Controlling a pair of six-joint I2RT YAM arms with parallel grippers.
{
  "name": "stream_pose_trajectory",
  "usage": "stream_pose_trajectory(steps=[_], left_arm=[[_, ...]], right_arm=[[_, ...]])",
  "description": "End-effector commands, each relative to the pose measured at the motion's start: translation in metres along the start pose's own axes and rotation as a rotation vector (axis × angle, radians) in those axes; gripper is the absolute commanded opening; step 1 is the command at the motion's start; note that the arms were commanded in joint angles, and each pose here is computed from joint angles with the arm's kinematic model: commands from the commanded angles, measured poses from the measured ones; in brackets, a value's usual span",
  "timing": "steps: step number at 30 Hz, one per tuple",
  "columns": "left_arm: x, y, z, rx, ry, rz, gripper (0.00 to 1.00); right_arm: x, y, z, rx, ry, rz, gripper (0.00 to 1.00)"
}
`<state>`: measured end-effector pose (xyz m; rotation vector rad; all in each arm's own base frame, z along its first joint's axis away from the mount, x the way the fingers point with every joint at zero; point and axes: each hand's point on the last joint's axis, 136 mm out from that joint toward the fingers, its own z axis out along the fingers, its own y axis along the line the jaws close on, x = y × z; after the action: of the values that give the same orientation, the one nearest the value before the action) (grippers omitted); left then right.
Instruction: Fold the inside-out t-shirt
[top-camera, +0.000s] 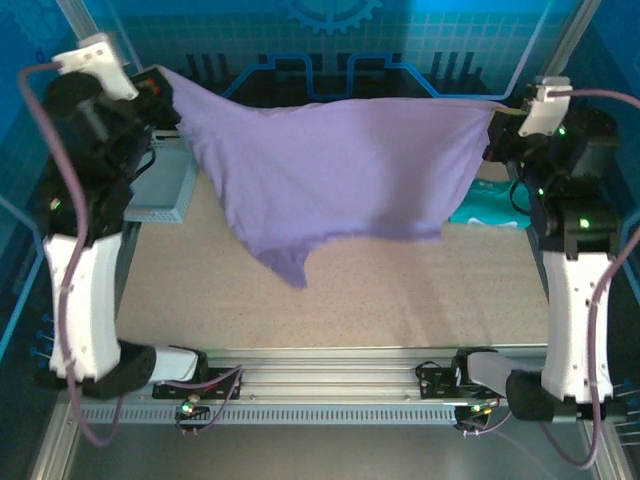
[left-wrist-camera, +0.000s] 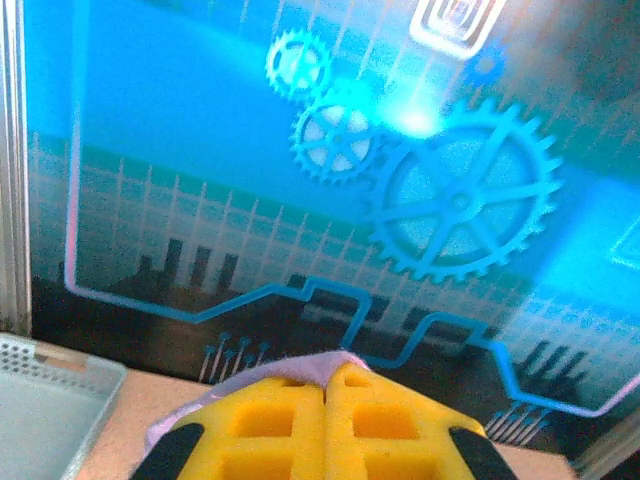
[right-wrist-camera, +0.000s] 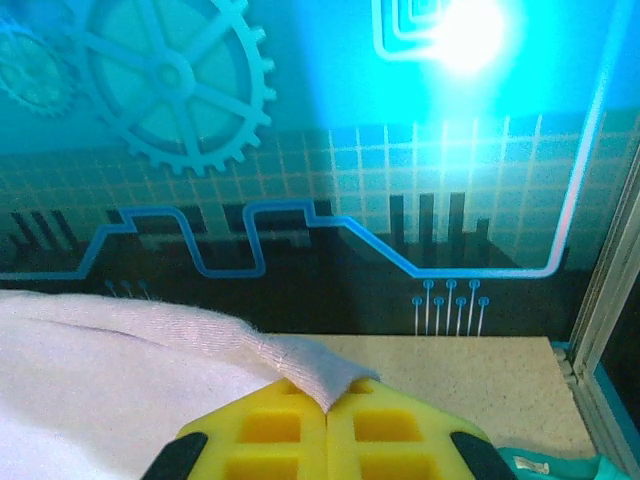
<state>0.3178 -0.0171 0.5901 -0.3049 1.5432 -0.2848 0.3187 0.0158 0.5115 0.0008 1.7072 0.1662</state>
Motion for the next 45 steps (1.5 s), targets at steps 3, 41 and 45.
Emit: stream_pose_trajectory(steps=[3, 41, 45], left_arm=[[-0.057, -0.015, -0.114, 0.158, -0.225, -0.068, 0.00], [0.280, 0.122, 0.340, -0.185, 0.371, 0.077, 0.19], [0.322, 0.122, 0.369, -0.144, 0.471, 0.000, 0.43]], right_arm=[[-0.028, 0.014, -0.094, -0.009, -0.135, -0.040, 0.00], [0.204, -0.060, 0.312, 0.169, 0.362, -0.020, 0.10], [0.247, -0.061, 0.351, 0.215, 0.503, -0.042, 0.33]])
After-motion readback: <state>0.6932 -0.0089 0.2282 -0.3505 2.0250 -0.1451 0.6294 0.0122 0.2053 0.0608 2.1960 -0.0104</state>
